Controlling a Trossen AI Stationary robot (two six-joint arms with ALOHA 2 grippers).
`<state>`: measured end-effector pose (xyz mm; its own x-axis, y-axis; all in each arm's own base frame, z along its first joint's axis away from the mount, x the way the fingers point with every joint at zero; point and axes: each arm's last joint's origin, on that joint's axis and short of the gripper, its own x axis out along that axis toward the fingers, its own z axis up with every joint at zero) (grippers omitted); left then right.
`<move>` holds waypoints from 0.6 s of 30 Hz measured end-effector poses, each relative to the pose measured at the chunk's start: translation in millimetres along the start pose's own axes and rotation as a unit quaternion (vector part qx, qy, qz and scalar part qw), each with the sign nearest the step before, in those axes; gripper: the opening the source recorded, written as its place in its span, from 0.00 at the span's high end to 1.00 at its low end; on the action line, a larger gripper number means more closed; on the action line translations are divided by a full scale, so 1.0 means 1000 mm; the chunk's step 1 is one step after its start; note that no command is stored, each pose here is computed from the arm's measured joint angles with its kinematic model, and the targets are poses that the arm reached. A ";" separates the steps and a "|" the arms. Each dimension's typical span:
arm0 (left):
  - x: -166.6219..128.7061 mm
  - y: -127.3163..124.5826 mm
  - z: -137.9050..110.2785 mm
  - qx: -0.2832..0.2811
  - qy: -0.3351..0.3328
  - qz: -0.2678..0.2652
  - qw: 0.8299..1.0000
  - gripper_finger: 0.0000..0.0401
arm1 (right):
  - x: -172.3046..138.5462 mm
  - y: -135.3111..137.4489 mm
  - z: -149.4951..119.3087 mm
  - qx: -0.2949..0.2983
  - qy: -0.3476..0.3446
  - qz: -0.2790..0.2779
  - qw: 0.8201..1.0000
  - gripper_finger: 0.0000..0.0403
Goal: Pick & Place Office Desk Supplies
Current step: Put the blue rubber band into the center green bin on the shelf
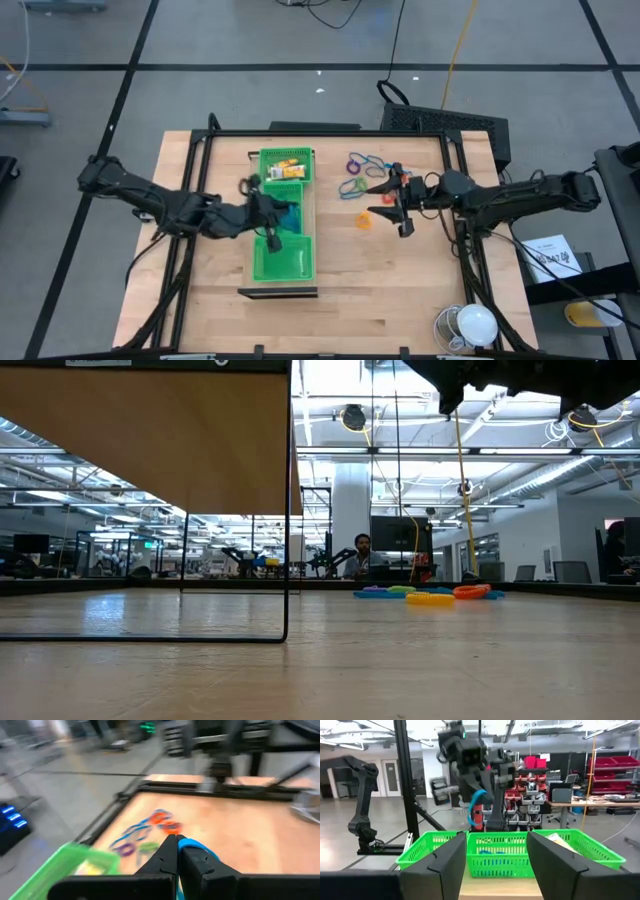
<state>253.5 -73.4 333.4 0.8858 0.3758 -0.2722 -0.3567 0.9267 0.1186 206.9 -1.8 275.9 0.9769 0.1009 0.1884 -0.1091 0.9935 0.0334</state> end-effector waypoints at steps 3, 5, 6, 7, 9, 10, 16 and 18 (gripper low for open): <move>-0.006 0.008 -0.017 -0.022 0.002 0.041 0.999 0.99 | -0.004 0.000 0.006 -0.002 -0.011 -0.002 1.000 0.52; -0.006 0.012 -0.024 -0.041 0.000 0.047 0.998 0.98 | -0.005 0.000 0.008 -0.003 -0.016 -0.002 1.000 0.52; -0.005 0.014 -0.026 -0.046 0.002 0.051 0.998 0.97 | -0.006 0.000 0.008 -0.003 -0.016 -0.002 1.000 0.53; -0.003 0.015 -0.029 -0.050 0.004 0.054 0.997 0.96 | -0.006 0.000 0.008 -0.002 -0.015 -0.002 1.000 0.53; -0.001 0.016 -0.033 -0.047 0.010 0.059 0.997 0.95 | -0.006 0.000 0.007 -0.002 -0.011 -0.002 1.000 0.53; 0.000 0.017 -0.033 -0.050 0.011 0.060 0.997 0.94 | -0.006 0.000 0.007 -0.002 -0.009 -0.002 1.000 0.53; 0.007 0.024 -0.034 -0.103 0.022 0.036 0.994 0.80 | -0.006 0.000 0.005 0.002 0.001 -0.003 1.000 0.51; 0.010 0.026 -0.034 -0.124 0.028 0.020 0.992 0.72 | -0.006 0.000 0.004 0.003 0.002 -0.003 1.000 0.51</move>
<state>242.8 -45.5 301.9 0.8538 0.4061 -0.3258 -0.4598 0.8817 -0.1060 200.4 -2.8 279.1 0.9784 0.0954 0.1835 -0.1045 0.9937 0.0404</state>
